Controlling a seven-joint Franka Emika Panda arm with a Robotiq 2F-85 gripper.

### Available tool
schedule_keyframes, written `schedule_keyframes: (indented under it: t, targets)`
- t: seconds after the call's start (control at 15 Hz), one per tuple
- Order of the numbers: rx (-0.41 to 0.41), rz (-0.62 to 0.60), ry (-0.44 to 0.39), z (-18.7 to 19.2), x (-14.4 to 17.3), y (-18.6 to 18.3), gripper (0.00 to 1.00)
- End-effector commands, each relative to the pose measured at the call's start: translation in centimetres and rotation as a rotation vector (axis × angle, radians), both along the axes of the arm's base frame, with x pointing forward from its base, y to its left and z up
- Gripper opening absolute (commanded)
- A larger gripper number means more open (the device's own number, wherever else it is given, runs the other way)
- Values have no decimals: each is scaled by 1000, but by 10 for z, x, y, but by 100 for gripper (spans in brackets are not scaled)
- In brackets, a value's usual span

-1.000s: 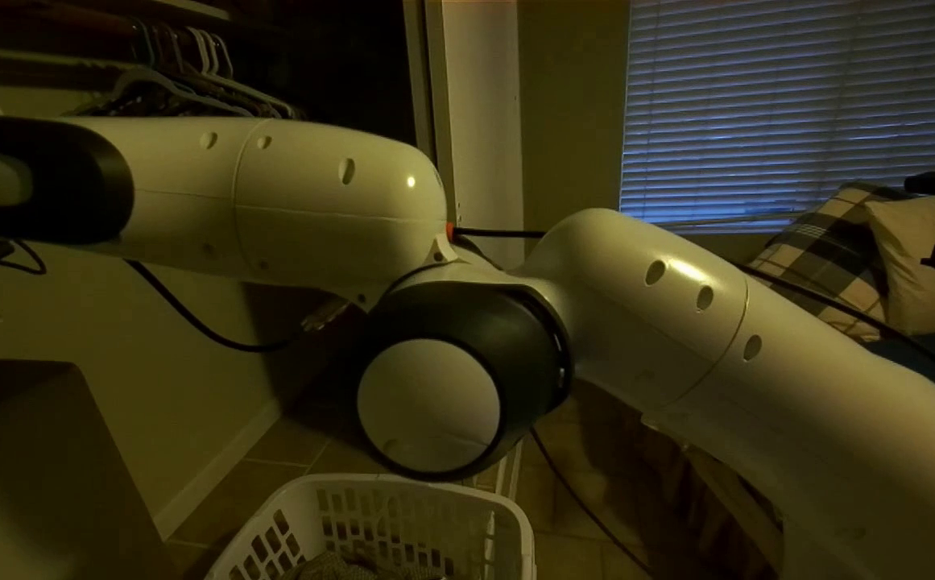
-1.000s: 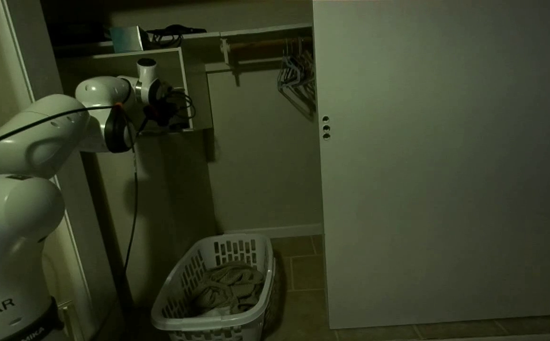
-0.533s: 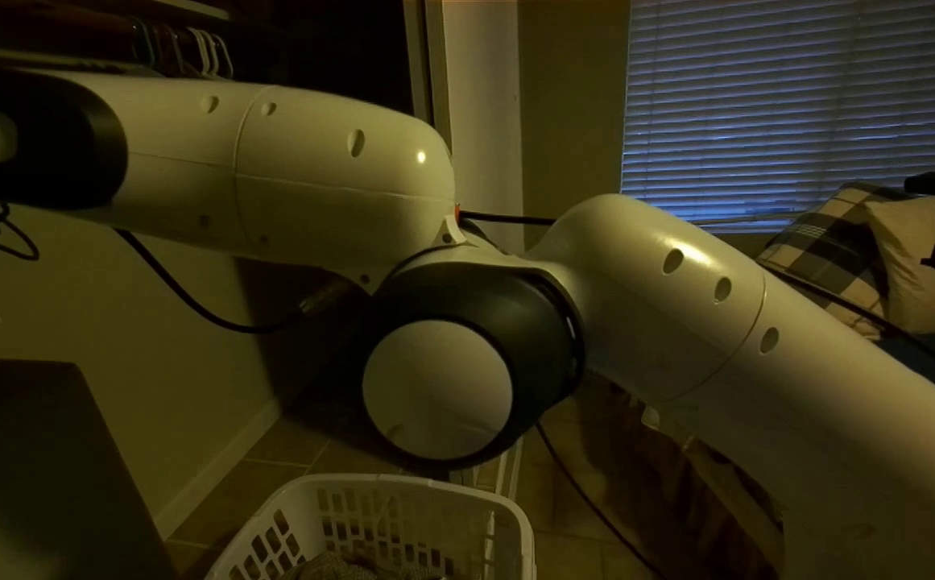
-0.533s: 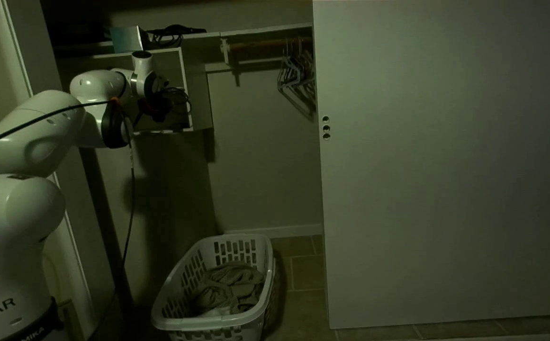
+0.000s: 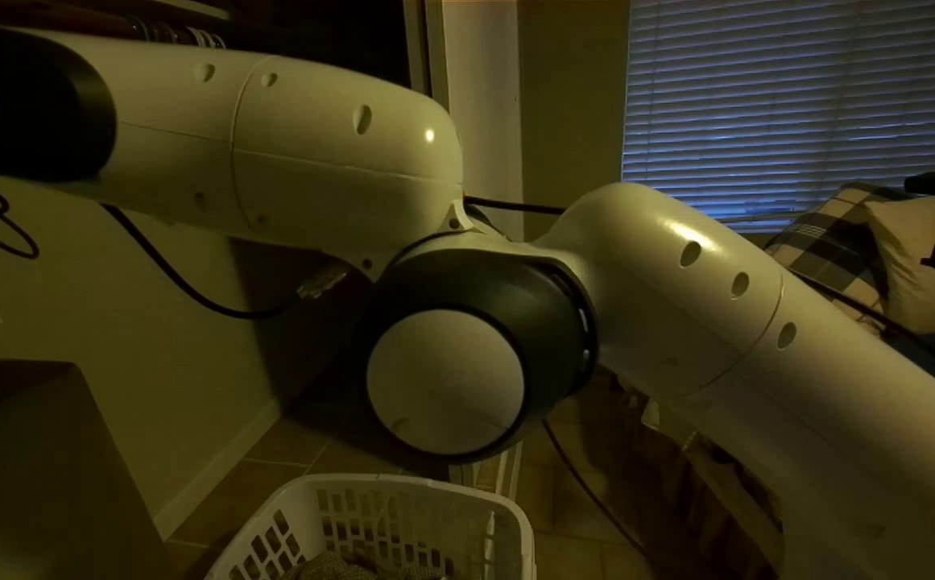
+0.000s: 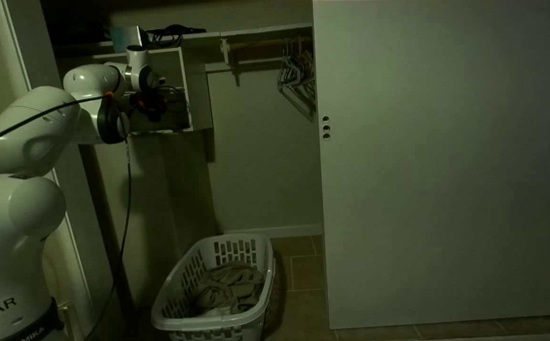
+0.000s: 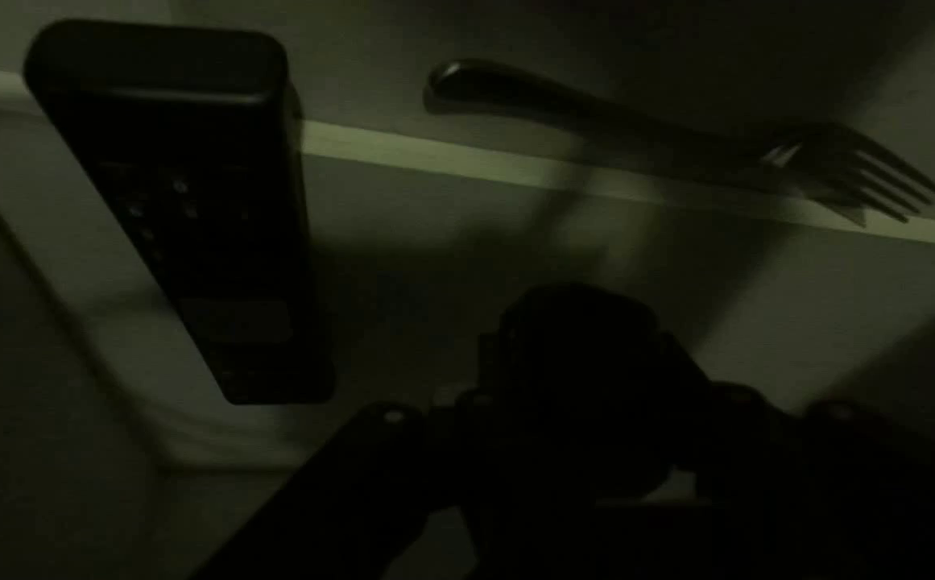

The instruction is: Move the black object to the shelf above

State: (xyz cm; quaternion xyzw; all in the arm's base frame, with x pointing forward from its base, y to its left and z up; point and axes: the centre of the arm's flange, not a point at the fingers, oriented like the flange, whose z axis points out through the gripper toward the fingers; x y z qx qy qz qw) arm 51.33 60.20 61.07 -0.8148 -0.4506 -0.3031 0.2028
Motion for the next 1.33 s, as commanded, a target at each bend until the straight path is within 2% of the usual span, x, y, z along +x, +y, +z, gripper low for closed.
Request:
schedule_keyframes:
  t: [0.0,0.27,0.87,1.2,1.27]
  targets:
    - [-67,-68,-13,-14,-39,-41,20]
    - [-69,-96,-49,-9,-45,-51,20]
    - [-74,-118,2,-16,-64,-46,20]
    - [-63,-148,-13,-19,-68,-43,20]
    - [-58,-118,5,10,-19,6,20]
